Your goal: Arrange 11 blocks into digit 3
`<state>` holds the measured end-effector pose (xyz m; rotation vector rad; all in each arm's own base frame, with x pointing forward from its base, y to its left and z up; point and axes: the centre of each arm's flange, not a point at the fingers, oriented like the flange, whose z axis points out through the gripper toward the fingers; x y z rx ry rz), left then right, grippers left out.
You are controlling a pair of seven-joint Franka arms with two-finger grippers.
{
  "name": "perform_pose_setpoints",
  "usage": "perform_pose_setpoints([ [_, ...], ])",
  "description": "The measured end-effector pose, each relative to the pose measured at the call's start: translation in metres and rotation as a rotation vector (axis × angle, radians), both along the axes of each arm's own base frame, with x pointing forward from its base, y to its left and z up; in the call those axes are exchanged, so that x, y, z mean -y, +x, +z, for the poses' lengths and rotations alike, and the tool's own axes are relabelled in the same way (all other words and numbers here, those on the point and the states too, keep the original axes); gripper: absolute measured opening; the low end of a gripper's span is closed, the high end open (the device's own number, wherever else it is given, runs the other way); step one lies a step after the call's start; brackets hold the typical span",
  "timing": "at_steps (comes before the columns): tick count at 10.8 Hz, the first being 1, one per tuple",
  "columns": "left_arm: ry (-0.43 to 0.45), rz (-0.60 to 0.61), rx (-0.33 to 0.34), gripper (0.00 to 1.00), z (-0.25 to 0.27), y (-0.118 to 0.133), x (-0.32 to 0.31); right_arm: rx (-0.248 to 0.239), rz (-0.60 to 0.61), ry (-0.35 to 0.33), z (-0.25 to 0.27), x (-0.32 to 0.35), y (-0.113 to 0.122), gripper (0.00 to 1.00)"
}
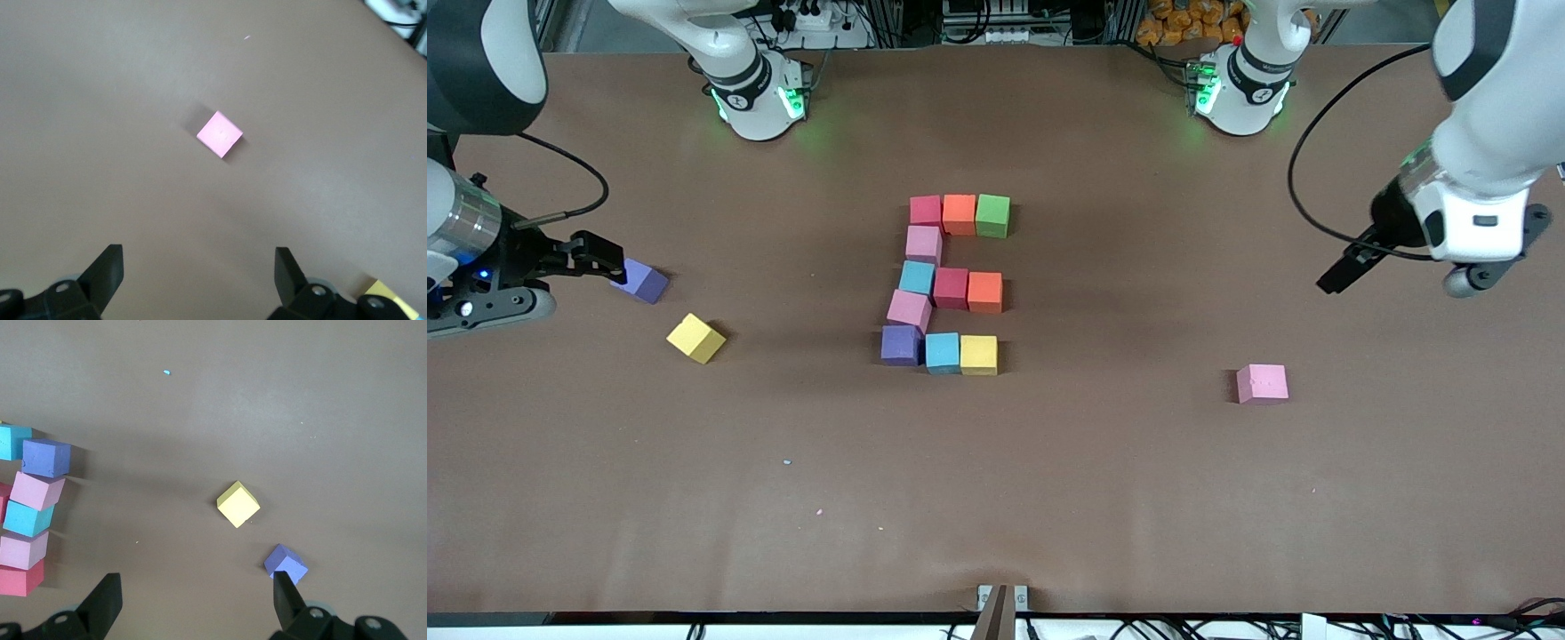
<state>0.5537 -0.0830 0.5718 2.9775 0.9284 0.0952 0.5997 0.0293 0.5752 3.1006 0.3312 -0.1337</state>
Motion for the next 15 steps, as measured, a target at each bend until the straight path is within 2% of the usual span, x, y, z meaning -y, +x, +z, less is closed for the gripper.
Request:
perform_pose_setpoints([
  [3, 0.018, -0.251, 0.036, 1.00, 0.036, 0.001, -0.006, 0.001, 0.001, 0.000, 0.000, -0.001, 0.000, 1.00],
  [6, 0.059, -0.426, -0.017, 1.00, 0.042, -0.010, 0.016, 0.001, 0.005, 0.000, 0.000, -0.003, 0.000, 1.00],
  [9, 0.074, -0.508, -0.032, 1.00, 0.050, -0.022, 0.034, 0.001, 0.004, 0.000, 0.000, -0.002, 0.000, 1.00],
  [12, 0.083, -0.624, -0.020, 1.00, 0.062, -0.024, 0.029, 0.001, 0.004, 0.000, 0.000, -0.003, 0.000, 1.00],
  [15, 0.078, -0.652, -0.017, 1.00, 0.068, -0.023, 0.020, 0.000, -0.001, 0.000, 0.000, 0.001, 0.000, 1.00],
])
